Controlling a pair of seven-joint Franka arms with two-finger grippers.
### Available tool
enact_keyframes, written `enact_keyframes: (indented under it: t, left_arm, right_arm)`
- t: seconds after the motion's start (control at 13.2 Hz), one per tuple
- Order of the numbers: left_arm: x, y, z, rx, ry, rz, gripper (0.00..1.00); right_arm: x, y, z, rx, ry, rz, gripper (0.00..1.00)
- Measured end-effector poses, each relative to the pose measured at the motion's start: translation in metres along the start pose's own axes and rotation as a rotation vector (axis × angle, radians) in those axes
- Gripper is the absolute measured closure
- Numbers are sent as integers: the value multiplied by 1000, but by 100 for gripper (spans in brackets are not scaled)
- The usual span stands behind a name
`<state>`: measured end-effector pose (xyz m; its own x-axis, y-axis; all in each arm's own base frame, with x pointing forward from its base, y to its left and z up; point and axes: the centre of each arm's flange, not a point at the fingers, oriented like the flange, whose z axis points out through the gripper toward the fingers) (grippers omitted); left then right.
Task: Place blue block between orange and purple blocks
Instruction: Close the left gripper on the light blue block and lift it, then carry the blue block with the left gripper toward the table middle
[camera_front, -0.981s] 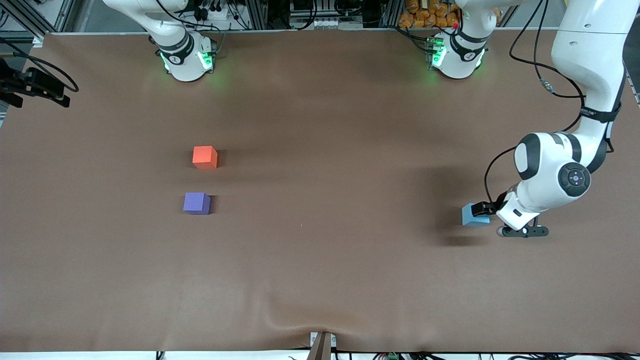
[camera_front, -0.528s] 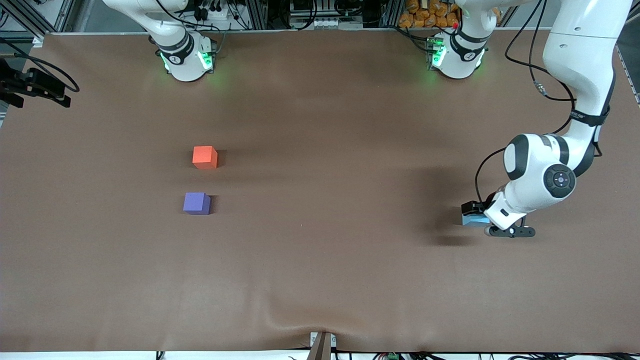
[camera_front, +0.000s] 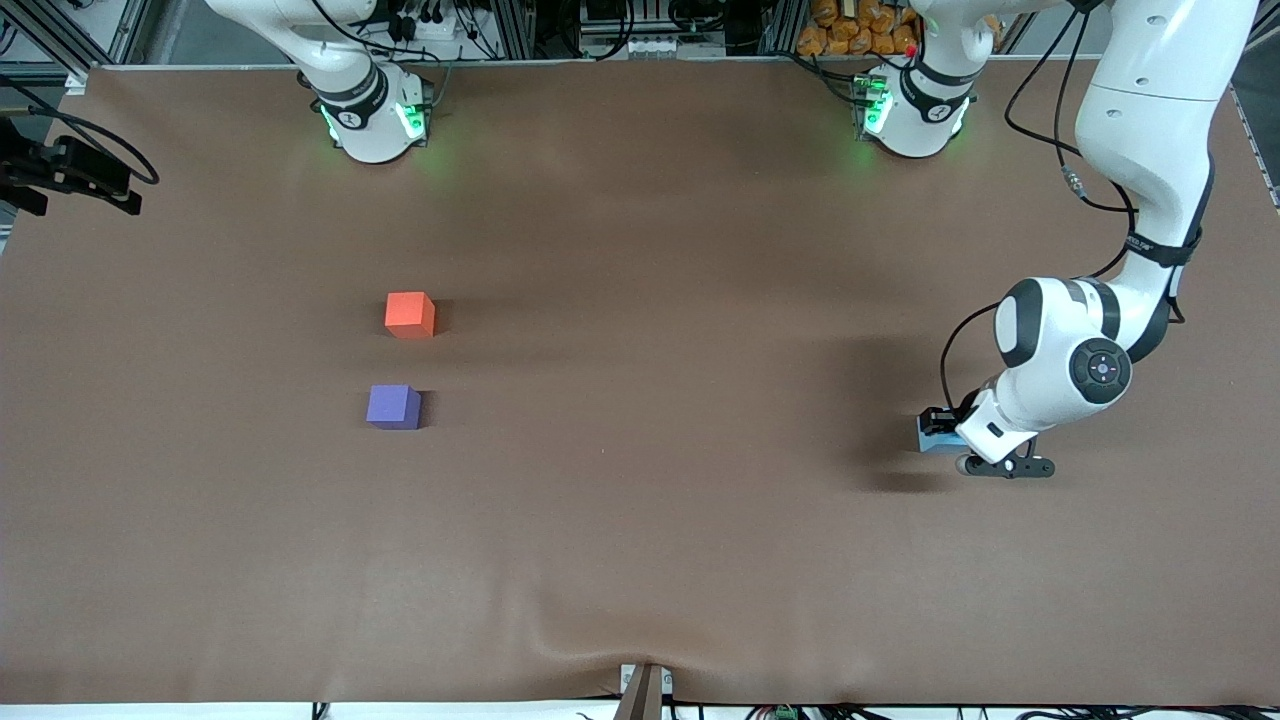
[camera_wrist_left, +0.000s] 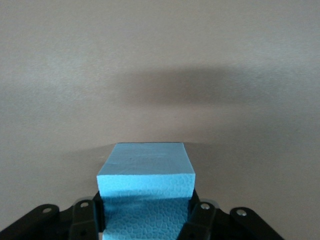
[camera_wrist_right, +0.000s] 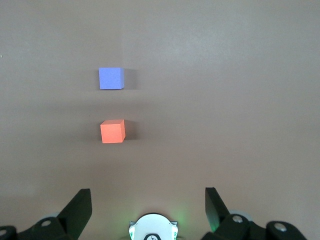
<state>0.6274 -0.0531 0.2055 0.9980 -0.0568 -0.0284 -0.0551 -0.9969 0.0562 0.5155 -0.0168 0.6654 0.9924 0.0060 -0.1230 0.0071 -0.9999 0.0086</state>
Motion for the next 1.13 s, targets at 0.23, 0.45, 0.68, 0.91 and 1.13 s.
enact_keyframes:
  t: [0.23, 0.45, 0.68, 0.91, 1.13]
  left_arm:
    - [9, 64, -14, -3, 34, 95, 42]
    - [8, 170, -36, -16, 81, 194, 42]
    - [-19, 294, -47, -46, 110, 195, 42]
    - [-50, 397, -29, -73, 92, 150, 42]
    - [-78, 477, 9, -80, 50, 51, 42]
  right_arm:
    - [0, 0, 1, 0, -3, 0, 0]
    - [0, 0, 1, 0, -4, 0, 0]
    - [-1, -1, 1, 0, -9, -2, 0]
    - [-1, -4, 1, -1, -12, -8, 0]
    - [-1, -5, 1, -1, -9, -9, 0]
